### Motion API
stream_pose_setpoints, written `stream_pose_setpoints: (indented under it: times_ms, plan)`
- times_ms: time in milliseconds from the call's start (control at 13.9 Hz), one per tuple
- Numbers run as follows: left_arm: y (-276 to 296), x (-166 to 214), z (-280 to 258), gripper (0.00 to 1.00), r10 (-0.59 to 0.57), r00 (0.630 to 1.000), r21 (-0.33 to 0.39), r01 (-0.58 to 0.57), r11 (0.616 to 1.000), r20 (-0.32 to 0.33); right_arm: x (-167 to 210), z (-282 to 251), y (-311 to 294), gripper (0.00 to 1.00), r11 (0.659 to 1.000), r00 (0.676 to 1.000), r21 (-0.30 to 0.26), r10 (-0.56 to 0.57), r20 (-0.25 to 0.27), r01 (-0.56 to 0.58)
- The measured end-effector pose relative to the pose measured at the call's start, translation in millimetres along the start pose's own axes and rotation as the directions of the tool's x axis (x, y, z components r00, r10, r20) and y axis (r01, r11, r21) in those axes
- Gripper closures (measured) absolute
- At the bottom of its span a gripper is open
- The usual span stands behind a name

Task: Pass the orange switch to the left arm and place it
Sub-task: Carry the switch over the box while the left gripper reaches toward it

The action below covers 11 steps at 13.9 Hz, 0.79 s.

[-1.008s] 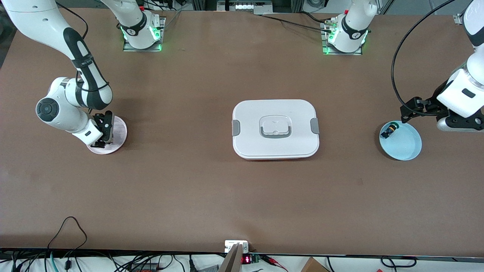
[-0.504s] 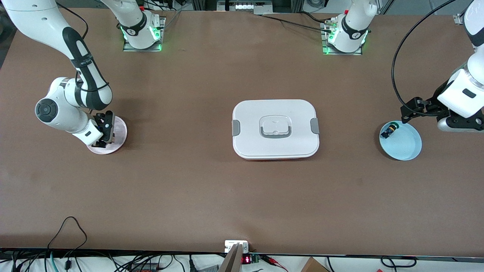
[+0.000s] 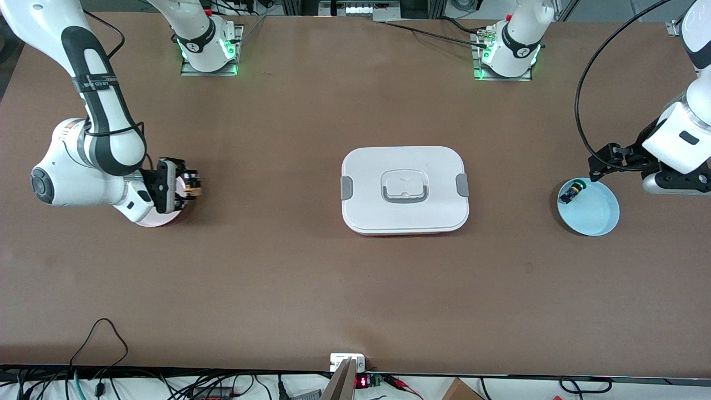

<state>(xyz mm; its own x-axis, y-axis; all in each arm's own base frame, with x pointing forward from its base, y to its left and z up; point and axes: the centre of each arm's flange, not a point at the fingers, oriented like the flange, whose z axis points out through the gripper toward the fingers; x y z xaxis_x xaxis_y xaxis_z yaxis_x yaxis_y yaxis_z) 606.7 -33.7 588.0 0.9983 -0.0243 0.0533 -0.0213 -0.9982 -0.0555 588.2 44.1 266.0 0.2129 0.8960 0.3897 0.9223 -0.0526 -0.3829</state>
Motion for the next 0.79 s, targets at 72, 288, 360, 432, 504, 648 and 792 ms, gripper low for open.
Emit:
stream_pose_setpoints:
  times_ms: [72,288,360,432,504,648,792]
  plan:
    - [-0.2,0.0,0.0,0.00,0.000,1.000,0.000,0.000,1.000,0.000,33.6,5.4,-2.3,0.25,1.000,0.997,0.007,-0.020,-0.079,0.020]
    - [-0.7,0.1,0.2,0.00,-0.001,1.000,0.000,0.001,1.000,0.000,146.9,27.1,-23.2,0.25,0.997,0.940,0.037,-0.056,-0.337,0.072]
    - [-0.4,0.1,0.2,0.00,-0.001,1.000,0.000,0.001,1.000,0.000,181.2,35.0,-31.9,0.25,0.996,0.908,0.037,-0.054,-0.415,0.076]
    - [0.2,-0.1,0.4,0.00,-0.001,1.000,-0.004,0.001,1.000,0.003,214.8,42.5,-41.0,0.25,0.997,0.871,0.034,-0.046,-0.488,0.072]
    - [1.5,-1.4,1.2,0.00,-0.002,1.000,-0.017,0.002,1.000,0.014,249.4,48.1,-51.0,0.25,0.998,0.830,0.027,-0.038,-0.556,0.064]
    - [6.0,-8.6,5.7,0.00,-0.003,0.997,-0.060,0.008,0.998,0.079,313.9,57.9,-72.0,0.25,1.000,0.745,0.002,-0.020,-0.667,0.028]
    - [12.4,-18.1,10.7,0.00,0.005,0.987,-0.107,0.012,0.994,0.160,366.6,67.6,-93.0,0.25,1.000,0.673,-0.014,0.000,-0.740,-0.016]
